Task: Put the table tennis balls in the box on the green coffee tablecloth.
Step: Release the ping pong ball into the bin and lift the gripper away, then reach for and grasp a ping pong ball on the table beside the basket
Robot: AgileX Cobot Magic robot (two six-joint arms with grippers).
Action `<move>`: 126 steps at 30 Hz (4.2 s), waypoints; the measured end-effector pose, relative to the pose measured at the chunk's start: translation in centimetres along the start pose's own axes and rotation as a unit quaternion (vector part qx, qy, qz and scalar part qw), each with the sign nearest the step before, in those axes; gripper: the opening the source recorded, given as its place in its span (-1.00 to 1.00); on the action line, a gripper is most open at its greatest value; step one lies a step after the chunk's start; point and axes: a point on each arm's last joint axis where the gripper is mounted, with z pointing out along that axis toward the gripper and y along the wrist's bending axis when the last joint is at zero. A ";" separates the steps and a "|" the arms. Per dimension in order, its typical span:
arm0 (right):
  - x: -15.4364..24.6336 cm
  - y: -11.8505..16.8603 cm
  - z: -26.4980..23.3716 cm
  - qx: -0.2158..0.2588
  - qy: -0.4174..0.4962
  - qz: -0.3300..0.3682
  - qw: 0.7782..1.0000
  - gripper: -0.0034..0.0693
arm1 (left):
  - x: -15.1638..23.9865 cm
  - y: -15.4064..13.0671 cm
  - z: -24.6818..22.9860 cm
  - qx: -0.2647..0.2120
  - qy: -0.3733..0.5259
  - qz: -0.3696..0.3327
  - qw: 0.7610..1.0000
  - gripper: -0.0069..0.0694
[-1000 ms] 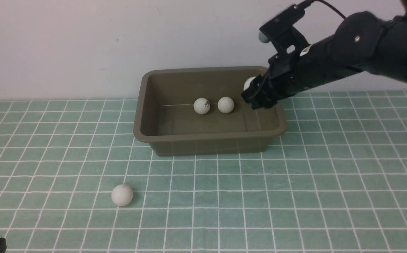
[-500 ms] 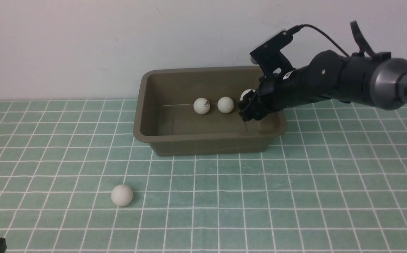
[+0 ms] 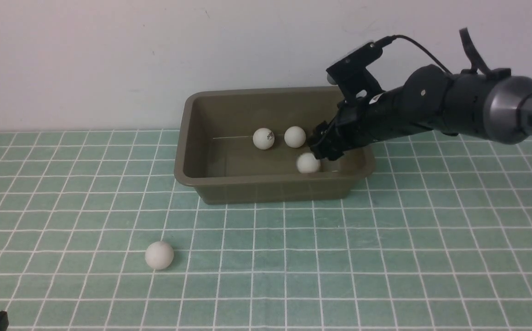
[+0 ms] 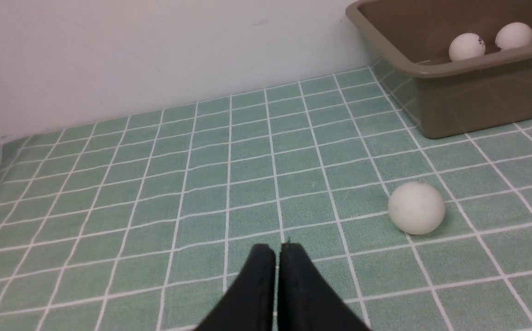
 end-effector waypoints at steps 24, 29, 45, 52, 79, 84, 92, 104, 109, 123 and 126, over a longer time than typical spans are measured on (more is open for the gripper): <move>-7.9 -1.0 -26.7 0.077 -0.174 -0.068 0.979 -0.94 | -1.7 -0.1 -0.2 0.041 -0.085 -0.401 0.911 -0.83; -4.9 -1.3 -31.5 0.085 -0.124 -0.043 0.988 -0.95 | -2.3 1.1 -0.4 0.022 -0.139 -0.552 0.822 -0.83; 14.9 7.8 -33.1 0.086 -0.040 0.010 0.995 -0.95 | -14.1 -0.2 -5.7 0.117 -0.233 -0.223 0.939 -0.83; 18.7 10.0 -34.6 0.099 -0.064 0.046 0.992 -0.95 | -16.0 -1.5 2.4 0.217 0.032 -0.186 0.958 -0.83; 19.2 10.6 -35.0 0.081 -0.066 0.100 0.990 -0.95 | -10.4 -6.2 24.2 0.103 0.449 0.036 0.887 -0.82; 19.2 10.6 -35.0 0.080 -0.067 0.100 0.990 -0.95 | -10.3 -7.5 24.7 0.066 0.462 0.078 0.881 -0.73; 19.2 10.7 -34.9 0.078 -0.063 0.101 0.990 -0.95 | -10.2 -9.5 24.1 0.087 0.464 0.092 0.877 -0.29; 19.5 10.8 -34.9 0.070 -0.049 0.102 0.991 -0.95 | -6.8 -10.4 25.4 0.086 0.518 0.097 0.845 0.47; 19.5 10.8 -34.9 0.070 -0.048 0.102 0.991 -0.95 | -5.5 -10.8 26.4 0.091 0.518 0.101 0.845 0.47; 19.5 10.8 -34.9 0.070 -0.048 0.102 0.991 -0.95 | -3.1 -10.8 27.5 0.065 0.551 0.138 0.821 0.10; 19.5 10.9 -34.9 0.070 -0.047 0.102 0.991 -0.95 | -4.4 -10.3 27.3 0.049 0.567 0.151 0.808 0.10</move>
